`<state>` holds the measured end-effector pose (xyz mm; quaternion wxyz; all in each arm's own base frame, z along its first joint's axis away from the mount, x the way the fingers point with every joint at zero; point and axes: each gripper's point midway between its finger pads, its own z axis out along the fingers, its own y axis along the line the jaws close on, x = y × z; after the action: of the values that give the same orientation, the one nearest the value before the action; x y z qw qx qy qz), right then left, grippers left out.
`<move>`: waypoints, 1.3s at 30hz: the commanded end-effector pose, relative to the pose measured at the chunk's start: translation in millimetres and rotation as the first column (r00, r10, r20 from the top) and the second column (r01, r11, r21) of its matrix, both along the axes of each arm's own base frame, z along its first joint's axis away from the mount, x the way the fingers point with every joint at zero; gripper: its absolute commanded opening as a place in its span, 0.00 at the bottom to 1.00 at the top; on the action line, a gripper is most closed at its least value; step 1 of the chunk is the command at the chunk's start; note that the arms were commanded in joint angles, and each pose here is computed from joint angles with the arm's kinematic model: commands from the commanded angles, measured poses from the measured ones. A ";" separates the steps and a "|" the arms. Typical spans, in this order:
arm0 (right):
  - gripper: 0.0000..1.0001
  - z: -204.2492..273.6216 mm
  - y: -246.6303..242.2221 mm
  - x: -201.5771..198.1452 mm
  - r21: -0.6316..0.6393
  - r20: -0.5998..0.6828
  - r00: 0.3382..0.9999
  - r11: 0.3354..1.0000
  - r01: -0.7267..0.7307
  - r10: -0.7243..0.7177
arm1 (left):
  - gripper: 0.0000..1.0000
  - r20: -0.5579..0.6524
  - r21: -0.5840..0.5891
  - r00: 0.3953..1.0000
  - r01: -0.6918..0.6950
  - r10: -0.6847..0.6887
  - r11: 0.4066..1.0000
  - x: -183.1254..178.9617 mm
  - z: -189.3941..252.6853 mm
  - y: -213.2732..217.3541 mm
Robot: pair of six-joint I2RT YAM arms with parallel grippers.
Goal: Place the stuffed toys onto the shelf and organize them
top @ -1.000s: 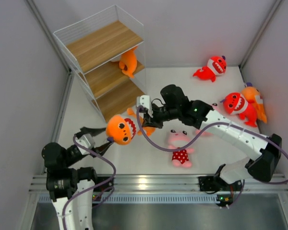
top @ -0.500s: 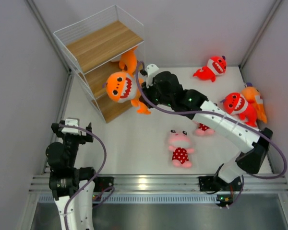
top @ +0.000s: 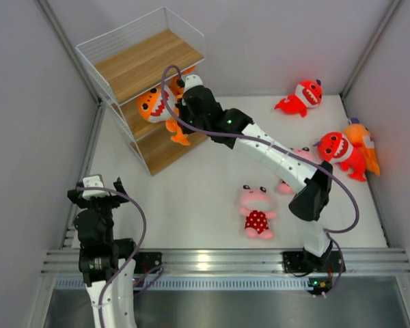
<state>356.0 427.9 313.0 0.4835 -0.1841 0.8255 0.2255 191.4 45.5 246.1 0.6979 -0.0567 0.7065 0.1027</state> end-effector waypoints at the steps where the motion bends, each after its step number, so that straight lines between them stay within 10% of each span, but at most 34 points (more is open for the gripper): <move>1: 0.00 21.3 11.9 3.2 0.096 0.007 0.999 0.995 0.032 -0.033 | 0.99 0.112 -0.054 0.987 -0.114 0.120 0.992 -1.0 16.0 18.5; 11: 0.02 47.5 51.9 22.6 0.322 0.016 0.995 0.943 0.089 -0.100 | 0.99 0.095 -0.041 0.992 -0.077 0.080 0.996 4.2 8.9 12.9; 16: 0.36 48.4 69.0 35.8 0.402 0.029 0.992 0.911 0.098 -0.120 | 0.99 0.091 -0.037 0.993 -0.071 0.074 0.997 5.4 6.9 12.2; 29: 0.48 52.5 86.6 39.8 0.515 0.043 0.992 0.853 0.082 -0.121 | 0.99 0.087 -0.031 0.995 -0.050 0.053 0.998 7.1 5.3 8.9; 39: 0.92 113.3 49.2 -2.0 0.473 0.157 0.981 0.881 0.026 -0.113 | 0.99 0.086 -0.025 0.996 -0.028 0.030 0.999 8.1 5.3 5.2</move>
<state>385.7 508.4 326.4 0.5372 -0.0579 0.7661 0.3480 197.6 53.4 237.8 0.7037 -0.0866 0.6971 0.1065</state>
